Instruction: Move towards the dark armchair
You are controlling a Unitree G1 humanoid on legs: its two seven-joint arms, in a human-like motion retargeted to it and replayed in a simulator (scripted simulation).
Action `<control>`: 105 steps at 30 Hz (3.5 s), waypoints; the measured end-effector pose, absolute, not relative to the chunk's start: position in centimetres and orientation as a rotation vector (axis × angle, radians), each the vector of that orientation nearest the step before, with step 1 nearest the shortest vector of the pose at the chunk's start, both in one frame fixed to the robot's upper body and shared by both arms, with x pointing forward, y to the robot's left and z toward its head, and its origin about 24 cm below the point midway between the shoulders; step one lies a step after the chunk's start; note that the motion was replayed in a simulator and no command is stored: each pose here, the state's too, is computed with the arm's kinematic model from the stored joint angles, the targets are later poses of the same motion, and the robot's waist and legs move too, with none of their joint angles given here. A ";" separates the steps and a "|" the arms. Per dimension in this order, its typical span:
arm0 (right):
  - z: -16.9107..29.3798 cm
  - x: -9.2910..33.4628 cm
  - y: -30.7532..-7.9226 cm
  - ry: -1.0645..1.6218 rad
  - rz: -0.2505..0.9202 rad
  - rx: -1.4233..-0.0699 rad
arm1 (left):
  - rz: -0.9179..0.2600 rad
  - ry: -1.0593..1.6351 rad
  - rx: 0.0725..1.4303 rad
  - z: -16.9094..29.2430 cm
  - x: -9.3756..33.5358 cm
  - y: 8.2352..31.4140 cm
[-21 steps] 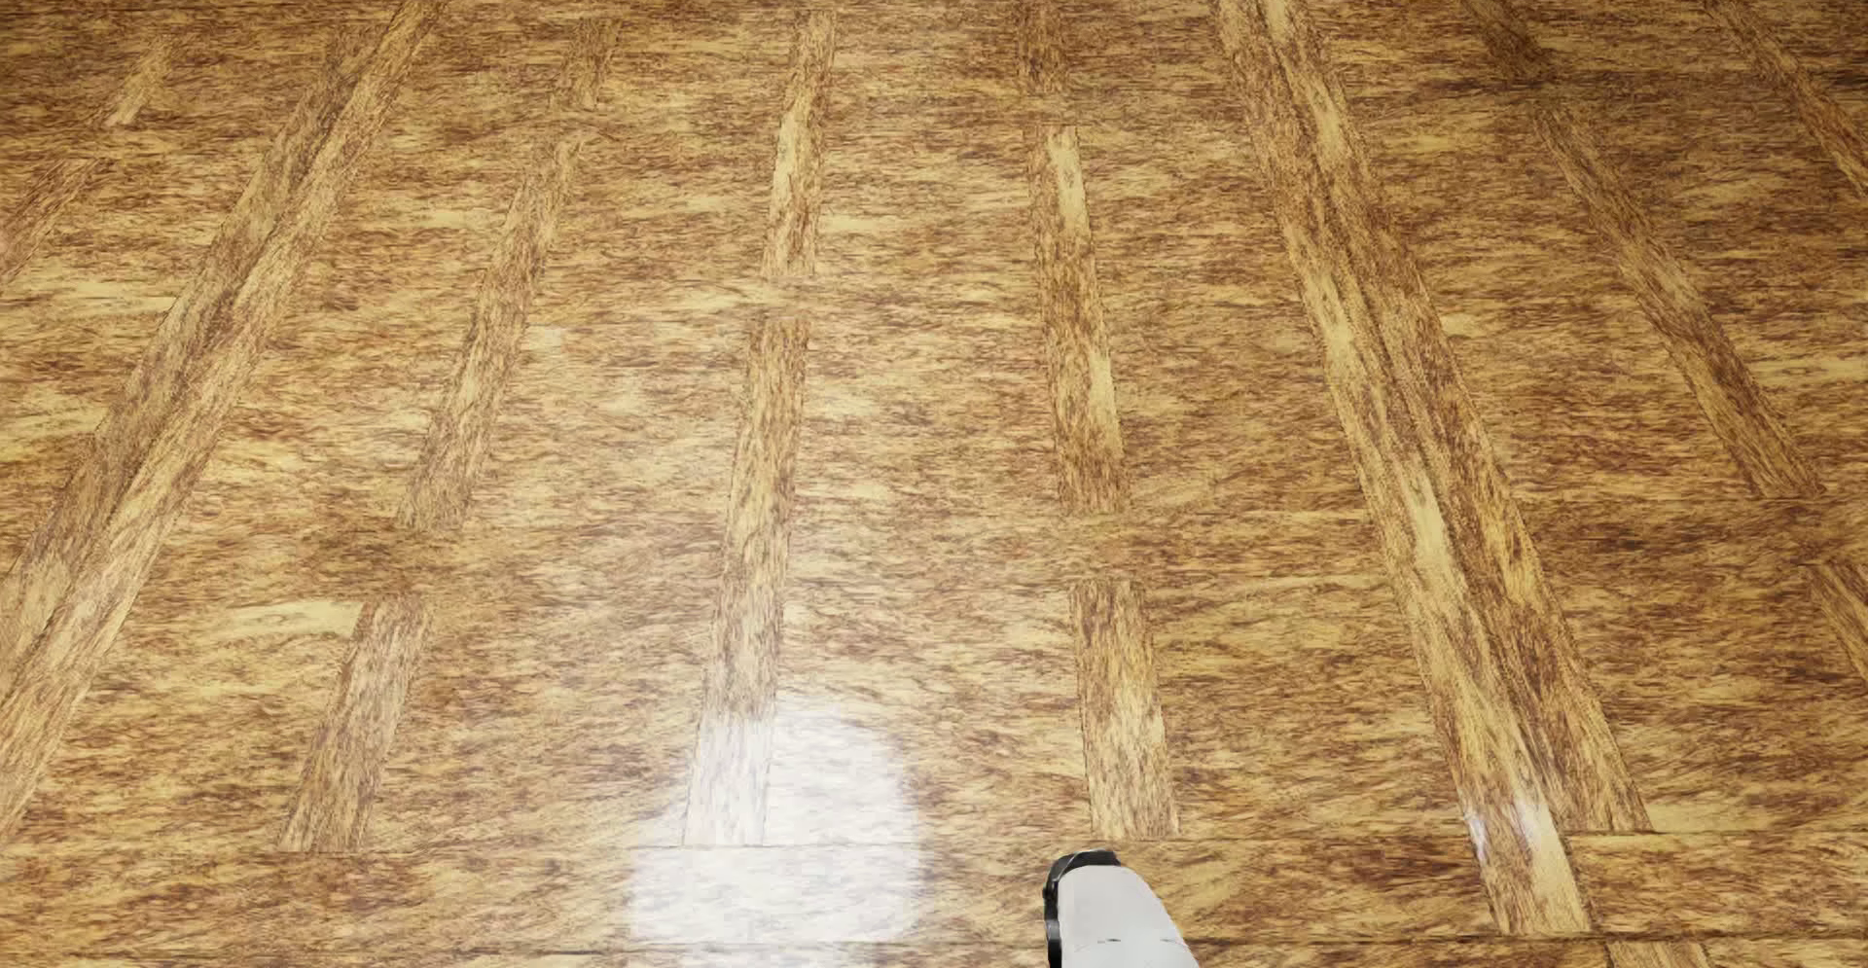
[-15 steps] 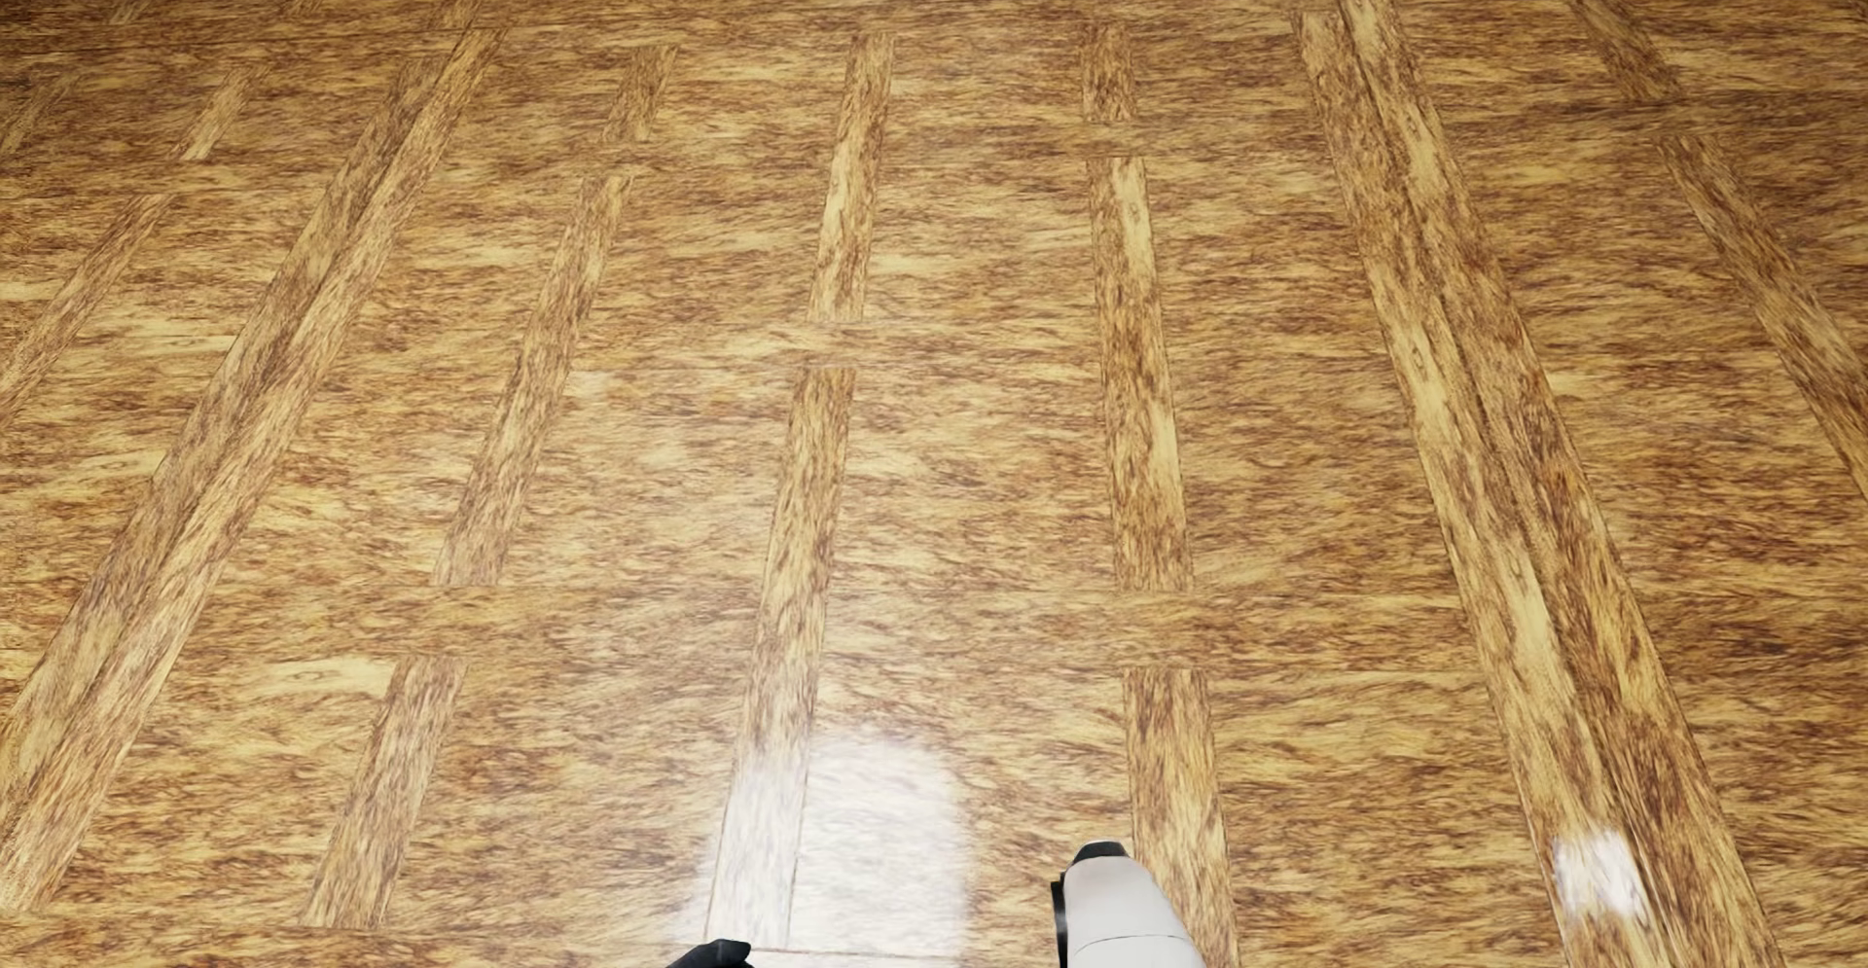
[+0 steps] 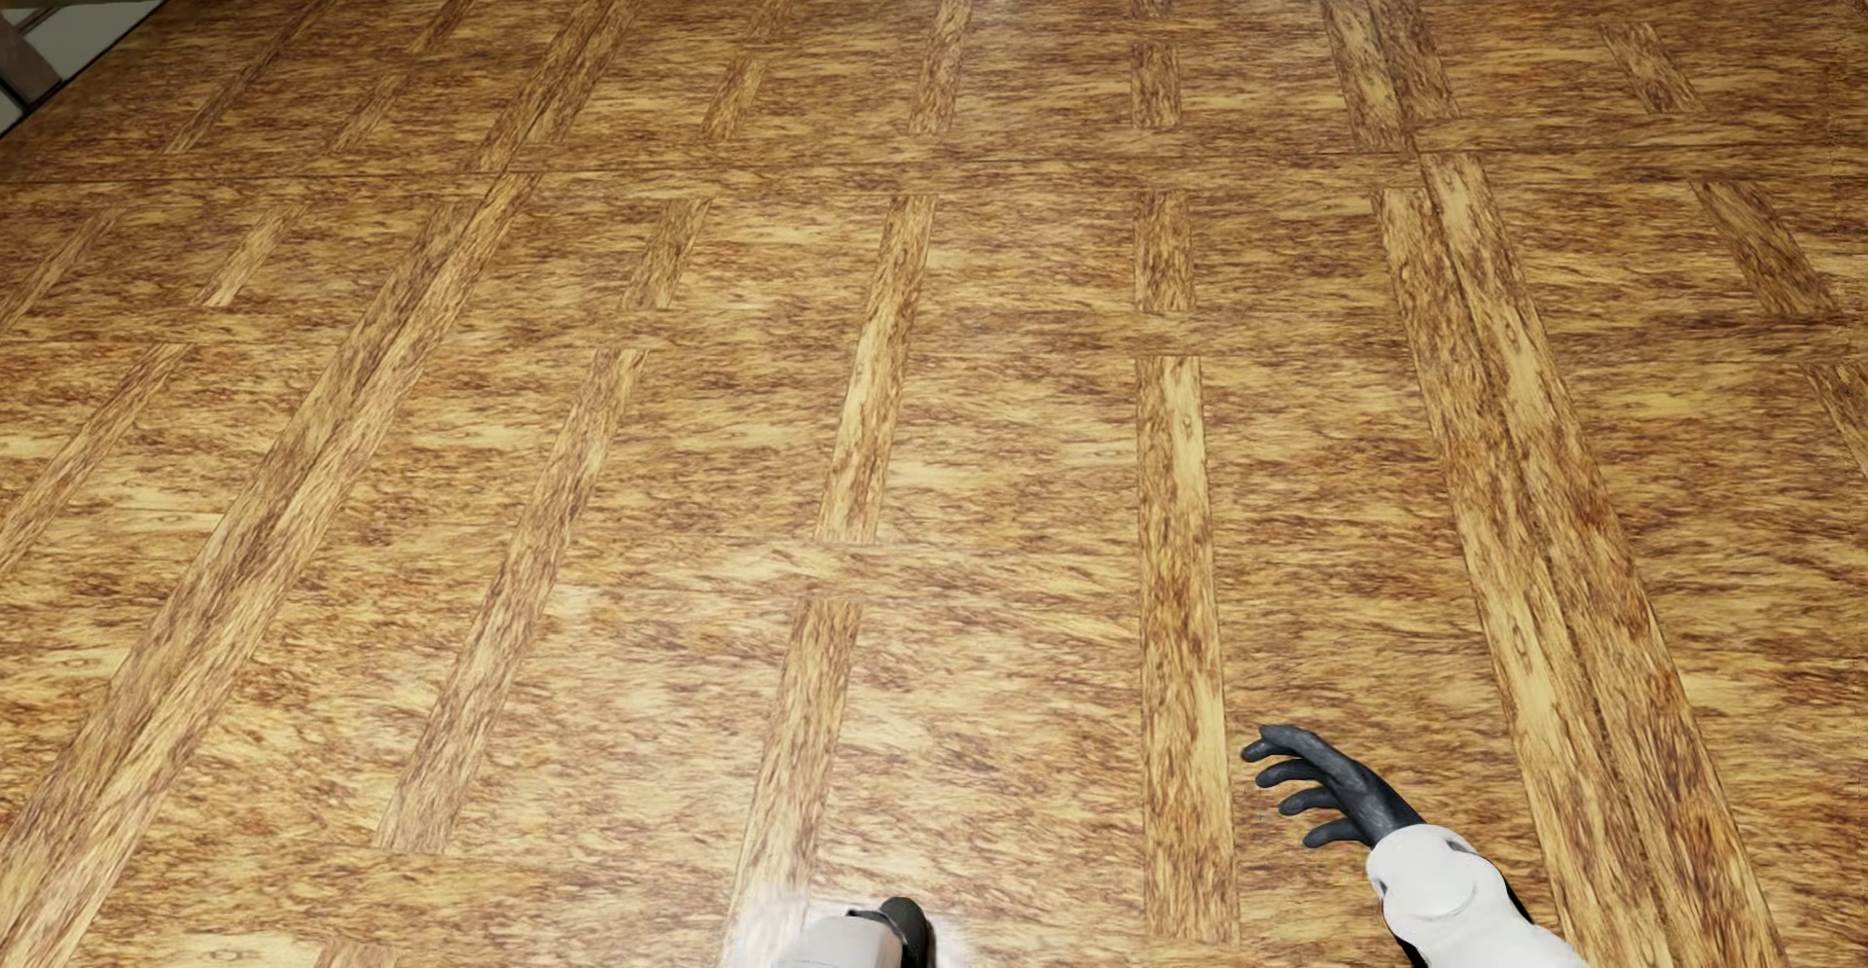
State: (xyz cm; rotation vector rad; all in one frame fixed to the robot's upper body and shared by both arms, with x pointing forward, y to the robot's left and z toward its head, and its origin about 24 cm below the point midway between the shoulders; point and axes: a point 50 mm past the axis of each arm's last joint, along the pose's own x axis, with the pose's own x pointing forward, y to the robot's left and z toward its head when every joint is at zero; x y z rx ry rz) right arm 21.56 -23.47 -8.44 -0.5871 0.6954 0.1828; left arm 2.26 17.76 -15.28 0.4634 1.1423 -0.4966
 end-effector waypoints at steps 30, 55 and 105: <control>-14.7 10.9 -21.9 1.053 0.374 -0.624 | -0.569 1.031 0.591 -15.2 7.6 17.7; -16.2 1.0 -23.2 1.332 0.392 -0.596 | -0.238 0.677 0.662 -7.8 20.2 24.4; -15.0 8.4 -24.4 1.150 0.234 -0.567 | -0.506 1.224 0.545 -16.4 2.6 18.9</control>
